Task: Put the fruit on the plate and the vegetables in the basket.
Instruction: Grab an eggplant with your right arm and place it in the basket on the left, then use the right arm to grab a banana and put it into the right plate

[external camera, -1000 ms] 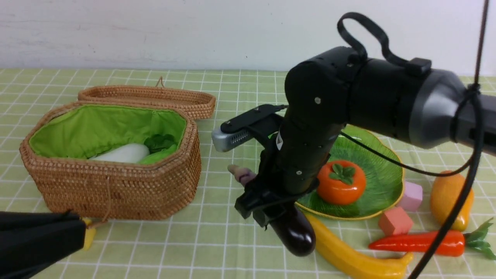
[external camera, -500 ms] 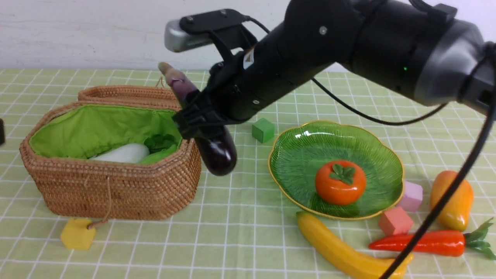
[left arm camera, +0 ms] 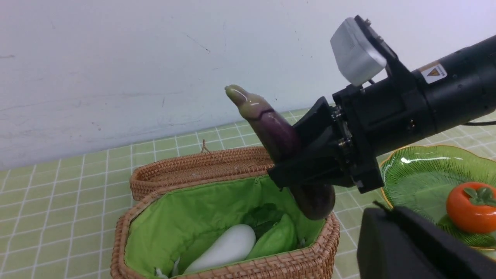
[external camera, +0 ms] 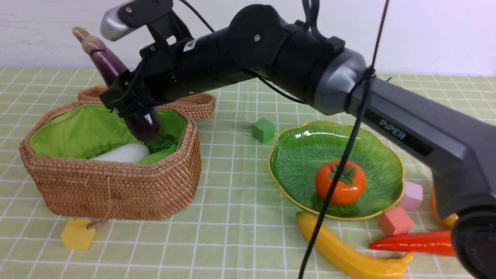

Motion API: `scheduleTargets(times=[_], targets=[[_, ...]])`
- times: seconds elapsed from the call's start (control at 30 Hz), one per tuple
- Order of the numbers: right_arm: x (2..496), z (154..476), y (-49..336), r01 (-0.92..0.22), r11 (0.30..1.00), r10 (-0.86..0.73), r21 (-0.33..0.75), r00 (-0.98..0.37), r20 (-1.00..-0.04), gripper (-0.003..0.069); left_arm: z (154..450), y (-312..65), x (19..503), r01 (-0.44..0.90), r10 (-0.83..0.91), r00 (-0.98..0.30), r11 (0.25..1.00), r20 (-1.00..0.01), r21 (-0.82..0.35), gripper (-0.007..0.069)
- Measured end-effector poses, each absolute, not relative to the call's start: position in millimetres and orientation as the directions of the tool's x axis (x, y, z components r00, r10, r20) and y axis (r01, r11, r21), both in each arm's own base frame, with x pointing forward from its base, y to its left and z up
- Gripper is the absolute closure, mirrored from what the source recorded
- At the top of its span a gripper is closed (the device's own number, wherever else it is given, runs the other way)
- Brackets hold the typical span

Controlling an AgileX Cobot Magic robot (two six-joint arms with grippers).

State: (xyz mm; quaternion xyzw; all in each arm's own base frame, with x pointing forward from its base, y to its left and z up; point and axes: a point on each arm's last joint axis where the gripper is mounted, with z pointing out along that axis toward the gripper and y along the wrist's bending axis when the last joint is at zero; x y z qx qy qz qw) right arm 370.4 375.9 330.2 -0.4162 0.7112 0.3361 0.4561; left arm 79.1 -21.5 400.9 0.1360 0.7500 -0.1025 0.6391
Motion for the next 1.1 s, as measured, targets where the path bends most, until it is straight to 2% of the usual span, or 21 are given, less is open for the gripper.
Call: scheduleTargets(times=[0.17,0.37,0.43,0.47,0.53,0.6,0.63,0.7,0.8,0.9,0.93,0.97,1.0,1.03,1.07,1.1], targets=[[380,310,383,-0.893,0.44,-0.262,0.096,-0.23,-0.937,0.027,401,-21,79,0.334,0.069,-0.147,0.942,-0.987,0.016,0.0624],[382,303,385,-0.895,0.439,-0.278,0.082,-0.222,-0.935,0.027,401,-21,79,0.332,0.059,-0.151,0.943,-0.987,0.006,0.0622],[382,303,384,-0.895,0.439,-0.285,0.073,-0.216,-0.934,0.0239,401,-21,79,0.332,0.059,-0.151,0.943,-0.987,0.006,0.0622],[383,303,384,-0.896,0.439,-0.287,0.071,-0.214,-0.934,0.02,401,-21,79,0.332,0.059,-0.151,0.943,-0.987,0.006,0.0622],[381,301,384,-0.902,0.426,-0.309,0.064,-0.211,-0.927,0.0057,401,-21,79,0.332,0.059,-0.151,0.943,-0.987,0.006,0.0622],[380,300,384,-0.908,0.414,-0.324,0.065,-0.213,-0.922,0.0021,401,-21,79,0.332,0.058,-0.152,0.943,-0.987,0.004,0.0622],[376,297,384,-0.922,0.381,-0.368,0.061,-0.212,-0.906,-0.001,401,-22,79,0.333,0.057,-0.154,0.943,-0.986,0.002,0.0622],[372,299,381,-0.931,0.361,-0.405,0.058,-0.212,-0.889,-0.0015,401,-22,79,0.333,0.056,-0.155,0.943,-0.986,0.001,0.0622],[364,308,375,-0.937,0.343,-0.461,0.062,-0.225,-0.859,0.0006,401,-22,79,0.336,0.052,-0.156,0.942,-0.986,-0.003,0.0621],[343,344,351,-0.923,0.375,-0.546,0.086,-0.295,-0.784,0.0116,399,-24,78,0.356,0.034,-0.18,0.934,-0.983,-0.033,0.062],[341,346,349,-0.928,0.362,-0.554,0.09,-0.292,-0.78,0.0133,399,-24,78,0.358,0.032,-0.182,0.933,-0.983,-0.036,0.062],[333,357,340,-0.912,0.398,-0.585,0.095,-0.333,-0.74,0.0181,399,-25,77,0.368,0.022,-0.193,0.928,-0.981,-0.052,0.062],[323,373,326,-0.9,0.428,-0.619,0.081,-0.357,-0.699,0.0258,398,-27,76,0.386,0.005,-0.213,0.919,-0.977,-0.079,0.062],[319,376,320,-0.892,0.443,-0.625,0.086,-0.376,-0.684,0.0281,397,-28,76,0.392,0.001,-0.219,0.916,-0.976,-0.087,0.062],[312,389,309,-0.874,0.48,-0.643,0.069,-0.405,-0.65,0.0369,397,-31,74,0.421,-0.01,-0.236,0.9,-0.972,-0.111,0.062],[308,397,301,-0.859,0.509,-0.642,0.054,-0.421,-0.641,0.042,396,-34,73,0.444,-0.01,-0.247,0.888,-0.969,-0.122,0.062]])
